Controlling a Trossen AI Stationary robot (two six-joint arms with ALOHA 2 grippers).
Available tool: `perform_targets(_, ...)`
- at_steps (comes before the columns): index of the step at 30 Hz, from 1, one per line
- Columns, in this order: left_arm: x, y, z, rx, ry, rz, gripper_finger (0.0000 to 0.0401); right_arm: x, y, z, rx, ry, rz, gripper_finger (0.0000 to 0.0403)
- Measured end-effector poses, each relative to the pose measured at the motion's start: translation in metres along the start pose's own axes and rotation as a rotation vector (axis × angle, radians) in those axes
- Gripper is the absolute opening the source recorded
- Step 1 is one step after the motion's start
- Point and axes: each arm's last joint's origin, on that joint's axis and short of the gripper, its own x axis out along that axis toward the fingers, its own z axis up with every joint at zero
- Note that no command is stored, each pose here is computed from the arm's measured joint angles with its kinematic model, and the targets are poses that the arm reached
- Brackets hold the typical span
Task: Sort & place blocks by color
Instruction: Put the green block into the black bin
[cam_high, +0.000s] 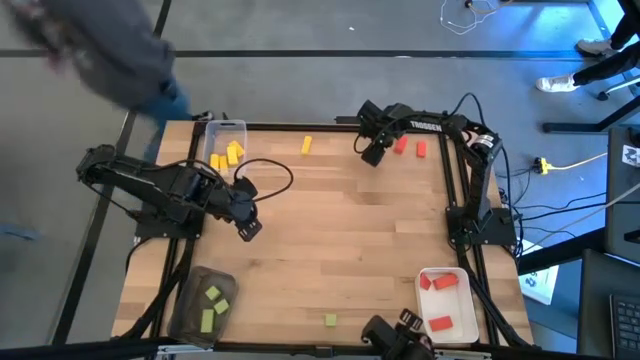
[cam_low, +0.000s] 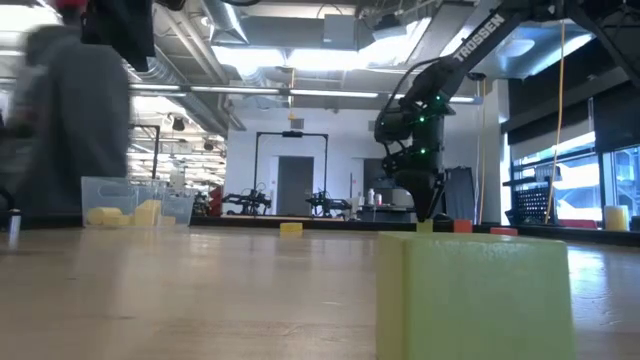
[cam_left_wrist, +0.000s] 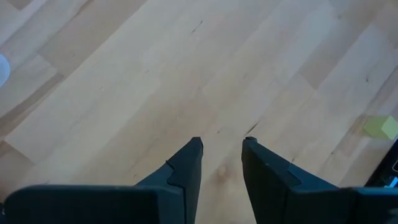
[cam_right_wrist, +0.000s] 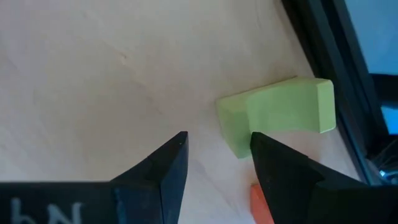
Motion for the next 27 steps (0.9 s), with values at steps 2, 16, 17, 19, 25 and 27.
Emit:
perform_targets(2,0.0,0.0,0.0,0.0,0.0,0.0,0.0104,0.0,-0.002,0.001,-0.007,-0.011,-0.001,0.0179)
perform_targets(16,0.0,0.0,0.0,0.0,0.0,0.0,0.0104,0.006,-0.015,0.001,0.003,-0.032,0.015,0.0179)
perform_targets(17,0.0,0.0,0.0,0.0,0.0,0.001,0.0104,0.006,-0.015,0.002,0.002,-0.035,0.015,0.0179)
perform_targets(19,0.0,0.0,0.0,0.0,0.0,0.0,0.0104,0.006,-0.015,0.001,0.001,-0.032,0.015,0.0179)
perform_targets(25,0.0,0.0,0.0,0.0,0.0,0.0,0.0104,0.007,-0.018,0.001,-0.015,-0.032,0.014,0.0179)
perform_targets(27,0.0,0.0,0.0,0.0,0.0,0.0,0.0104,0.007,-0.019,0.001,-0.013,-0.032,0.014,0.0179)
